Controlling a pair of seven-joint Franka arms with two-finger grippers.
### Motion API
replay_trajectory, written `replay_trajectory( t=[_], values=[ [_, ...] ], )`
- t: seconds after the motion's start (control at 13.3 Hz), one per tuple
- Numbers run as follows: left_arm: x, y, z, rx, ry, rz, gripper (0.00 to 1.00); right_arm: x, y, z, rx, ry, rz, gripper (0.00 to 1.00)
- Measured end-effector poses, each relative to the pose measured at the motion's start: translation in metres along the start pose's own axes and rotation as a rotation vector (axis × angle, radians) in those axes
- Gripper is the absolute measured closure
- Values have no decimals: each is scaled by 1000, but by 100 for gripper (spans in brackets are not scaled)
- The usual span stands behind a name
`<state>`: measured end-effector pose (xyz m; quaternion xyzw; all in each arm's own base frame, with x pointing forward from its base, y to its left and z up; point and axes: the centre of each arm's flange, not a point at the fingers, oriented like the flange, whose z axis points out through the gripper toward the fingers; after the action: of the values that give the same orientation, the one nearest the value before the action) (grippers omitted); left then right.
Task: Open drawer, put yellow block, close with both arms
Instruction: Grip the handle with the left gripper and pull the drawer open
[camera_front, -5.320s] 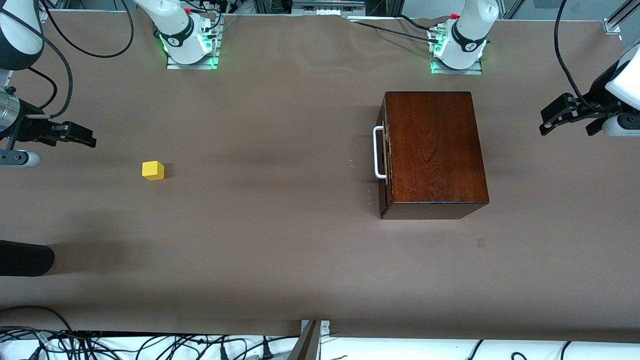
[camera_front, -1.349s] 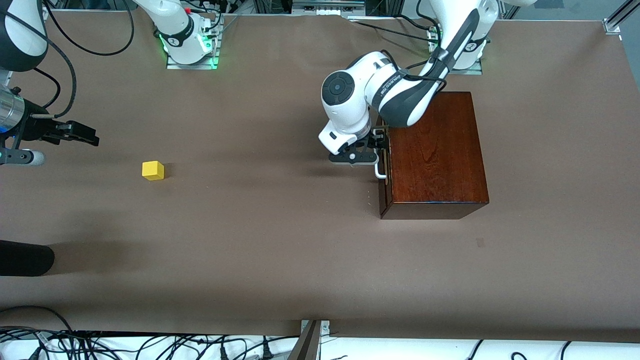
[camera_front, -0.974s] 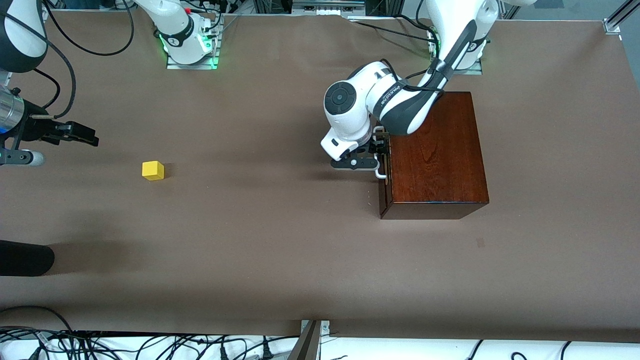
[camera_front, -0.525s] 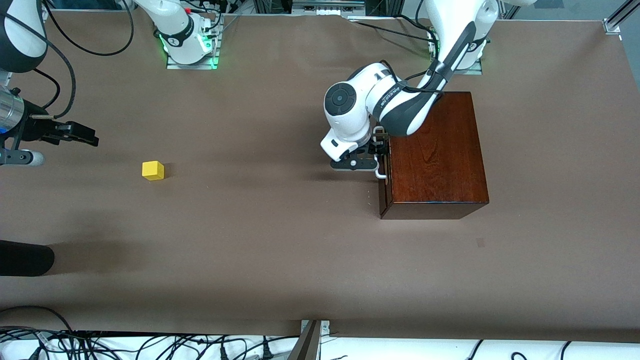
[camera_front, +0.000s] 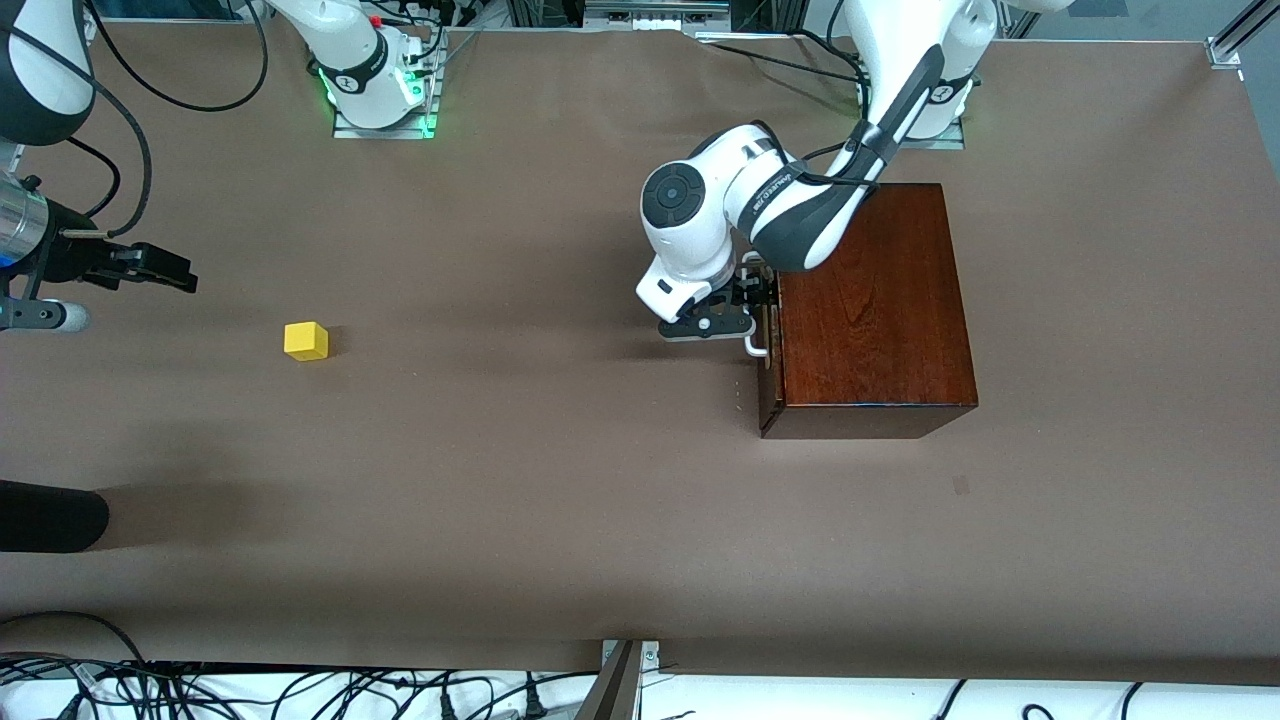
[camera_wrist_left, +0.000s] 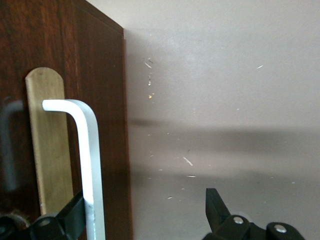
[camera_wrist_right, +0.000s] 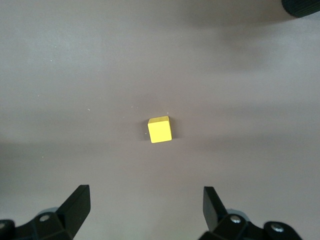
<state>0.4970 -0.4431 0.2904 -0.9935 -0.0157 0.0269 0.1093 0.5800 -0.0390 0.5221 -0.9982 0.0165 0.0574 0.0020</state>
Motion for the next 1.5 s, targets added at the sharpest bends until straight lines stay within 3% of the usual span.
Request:
replay_trajectory(
  t=[0.45,1.5],
  values=[
    [-13,48,-16,-49,34,-50,0,2,0,4,0,-7,0,0],
    [2,77,-21,-103,-4,-123,0,4,0,8,-1,-11,-1,0]
  ],
)
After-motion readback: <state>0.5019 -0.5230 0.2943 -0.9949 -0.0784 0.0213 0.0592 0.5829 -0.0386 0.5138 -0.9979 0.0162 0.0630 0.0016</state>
